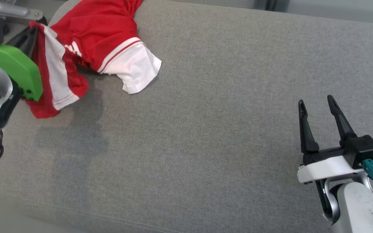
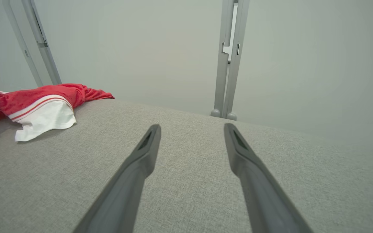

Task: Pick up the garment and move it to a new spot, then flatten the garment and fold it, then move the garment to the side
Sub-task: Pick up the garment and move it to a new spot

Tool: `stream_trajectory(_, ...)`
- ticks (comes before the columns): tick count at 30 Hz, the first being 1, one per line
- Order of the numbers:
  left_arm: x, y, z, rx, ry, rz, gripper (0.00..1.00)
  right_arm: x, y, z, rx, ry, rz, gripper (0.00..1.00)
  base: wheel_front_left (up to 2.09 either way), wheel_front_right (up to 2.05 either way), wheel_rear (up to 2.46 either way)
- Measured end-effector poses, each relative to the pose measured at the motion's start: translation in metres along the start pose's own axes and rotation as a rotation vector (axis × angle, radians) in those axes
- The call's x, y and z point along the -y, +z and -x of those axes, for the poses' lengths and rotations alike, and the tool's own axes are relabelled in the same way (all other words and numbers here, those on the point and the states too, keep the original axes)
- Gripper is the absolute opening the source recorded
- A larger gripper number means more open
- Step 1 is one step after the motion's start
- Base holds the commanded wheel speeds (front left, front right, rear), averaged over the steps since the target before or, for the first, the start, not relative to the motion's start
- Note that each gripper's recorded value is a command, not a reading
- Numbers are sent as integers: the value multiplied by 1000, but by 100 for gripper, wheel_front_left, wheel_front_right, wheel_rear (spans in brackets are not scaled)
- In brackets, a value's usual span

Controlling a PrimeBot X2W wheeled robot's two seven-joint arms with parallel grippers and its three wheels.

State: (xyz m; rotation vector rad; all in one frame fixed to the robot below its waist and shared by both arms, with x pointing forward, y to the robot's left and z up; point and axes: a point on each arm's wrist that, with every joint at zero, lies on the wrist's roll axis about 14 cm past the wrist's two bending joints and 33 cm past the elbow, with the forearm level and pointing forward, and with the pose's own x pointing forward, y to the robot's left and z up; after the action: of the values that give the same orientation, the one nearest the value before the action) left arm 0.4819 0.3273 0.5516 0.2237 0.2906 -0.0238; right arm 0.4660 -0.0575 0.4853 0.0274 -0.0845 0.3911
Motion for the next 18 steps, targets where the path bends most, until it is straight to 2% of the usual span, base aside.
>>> stream_trajectory(4,17,57,9,143,-56,-67,0,15,16,13,27,-51,1,100,0,0,0)
stream_trajectory(8,54,110,17,278,-148,-136,0,41,31,31,52,-137,16,100,0,0,0)
stream_trajectory(14,146,169,24,448,-355,-143,0,85,45,68,65,-280,48,100,0,0,0)
stream_trajectory(18,212,188,27,523,-499,-75,0,110,52,92,72,-368,72,100,0,0,0)
